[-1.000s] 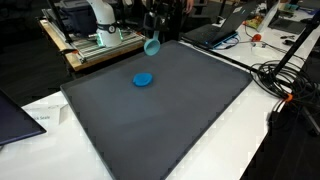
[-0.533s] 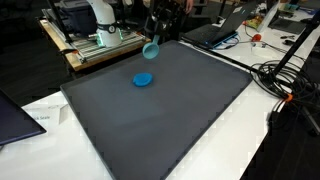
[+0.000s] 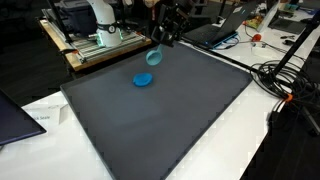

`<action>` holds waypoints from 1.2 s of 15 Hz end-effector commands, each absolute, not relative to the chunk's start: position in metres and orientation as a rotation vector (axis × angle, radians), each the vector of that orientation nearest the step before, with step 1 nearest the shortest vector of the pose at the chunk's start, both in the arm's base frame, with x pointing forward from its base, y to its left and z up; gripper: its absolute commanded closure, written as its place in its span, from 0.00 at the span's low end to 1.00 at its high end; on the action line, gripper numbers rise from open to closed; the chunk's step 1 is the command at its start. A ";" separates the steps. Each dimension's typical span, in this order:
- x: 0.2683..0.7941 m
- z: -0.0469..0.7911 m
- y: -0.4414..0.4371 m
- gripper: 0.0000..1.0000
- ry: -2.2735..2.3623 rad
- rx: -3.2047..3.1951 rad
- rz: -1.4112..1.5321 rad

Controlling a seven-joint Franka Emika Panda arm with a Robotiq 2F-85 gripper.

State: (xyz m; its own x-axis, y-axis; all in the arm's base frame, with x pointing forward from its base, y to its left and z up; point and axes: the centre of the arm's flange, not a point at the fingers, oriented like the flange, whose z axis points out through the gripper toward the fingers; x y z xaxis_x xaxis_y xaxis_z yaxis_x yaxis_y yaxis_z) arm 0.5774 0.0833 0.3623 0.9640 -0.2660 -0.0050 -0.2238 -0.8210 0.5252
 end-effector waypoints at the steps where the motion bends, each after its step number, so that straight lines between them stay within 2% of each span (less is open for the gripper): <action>1: 0.595 0.341 0.099 0.77 -0.342 2.480 -0.116; 18: 0.624 0.241 0.119 0.77 -0.407 2.239 -0.112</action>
State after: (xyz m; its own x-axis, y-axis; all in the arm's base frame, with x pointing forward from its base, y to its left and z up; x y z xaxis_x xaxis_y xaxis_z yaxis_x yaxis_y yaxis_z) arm 0.6146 0.1174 0.2481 0.9494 -0.3129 0.0267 -0.2325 -0.6430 0.7297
